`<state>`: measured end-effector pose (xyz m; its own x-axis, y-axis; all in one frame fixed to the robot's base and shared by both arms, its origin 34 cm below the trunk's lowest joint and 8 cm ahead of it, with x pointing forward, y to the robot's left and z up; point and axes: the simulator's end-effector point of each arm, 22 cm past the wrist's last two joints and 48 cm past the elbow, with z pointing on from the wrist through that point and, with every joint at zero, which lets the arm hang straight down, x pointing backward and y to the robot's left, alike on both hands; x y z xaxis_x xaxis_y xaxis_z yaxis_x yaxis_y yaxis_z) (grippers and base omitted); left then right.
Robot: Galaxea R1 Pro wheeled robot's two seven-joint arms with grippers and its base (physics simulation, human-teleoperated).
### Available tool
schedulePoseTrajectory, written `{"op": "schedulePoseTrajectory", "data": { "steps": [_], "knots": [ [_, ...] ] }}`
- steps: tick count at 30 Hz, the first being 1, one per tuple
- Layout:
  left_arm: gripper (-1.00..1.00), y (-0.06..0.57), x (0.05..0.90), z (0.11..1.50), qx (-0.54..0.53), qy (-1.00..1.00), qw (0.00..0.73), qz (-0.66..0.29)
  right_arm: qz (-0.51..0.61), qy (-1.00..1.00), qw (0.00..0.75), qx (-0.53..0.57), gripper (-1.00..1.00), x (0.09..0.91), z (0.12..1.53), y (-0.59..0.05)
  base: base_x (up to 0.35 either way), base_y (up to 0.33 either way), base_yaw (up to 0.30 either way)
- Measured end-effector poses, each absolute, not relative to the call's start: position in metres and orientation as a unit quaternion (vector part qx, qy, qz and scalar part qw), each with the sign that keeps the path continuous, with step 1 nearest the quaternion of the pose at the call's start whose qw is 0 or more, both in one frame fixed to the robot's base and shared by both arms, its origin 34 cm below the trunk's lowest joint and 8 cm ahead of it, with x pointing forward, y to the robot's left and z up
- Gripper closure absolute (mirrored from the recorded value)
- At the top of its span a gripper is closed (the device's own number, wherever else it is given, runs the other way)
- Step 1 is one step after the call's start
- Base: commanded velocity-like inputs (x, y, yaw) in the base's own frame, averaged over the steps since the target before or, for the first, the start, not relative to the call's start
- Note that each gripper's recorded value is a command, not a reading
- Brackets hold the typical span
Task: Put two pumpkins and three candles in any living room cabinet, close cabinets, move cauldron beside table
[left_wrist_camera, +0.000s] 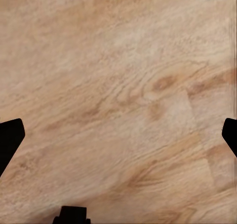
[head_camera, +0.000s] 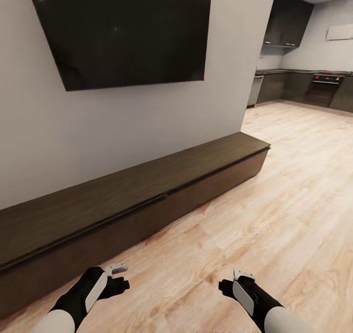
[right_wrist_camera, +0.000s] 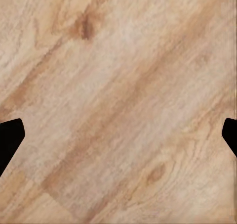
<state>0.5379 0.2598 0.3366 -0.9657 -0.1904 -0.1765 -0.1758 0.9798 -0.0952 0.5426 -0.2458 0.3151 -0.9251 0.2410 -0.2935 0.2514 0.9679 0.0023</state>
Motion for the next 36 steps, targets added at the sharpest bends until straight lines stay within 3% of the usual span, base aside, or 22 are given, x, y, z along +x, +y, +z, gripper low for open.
{"op": "schedulePoseTrajectory", "data": {
  "steps": [36],
  "knots": [
    [-1.00, 0.2600, 0.5401, 0.3371, -0.093, 0.990, 0.098, -0.039, -0.017, 0.981, 0.148, 0.126, -1.00, 0.5429, 0.3151, -0.2455, 0.000, 0.000, -0.281]
  ]
}}
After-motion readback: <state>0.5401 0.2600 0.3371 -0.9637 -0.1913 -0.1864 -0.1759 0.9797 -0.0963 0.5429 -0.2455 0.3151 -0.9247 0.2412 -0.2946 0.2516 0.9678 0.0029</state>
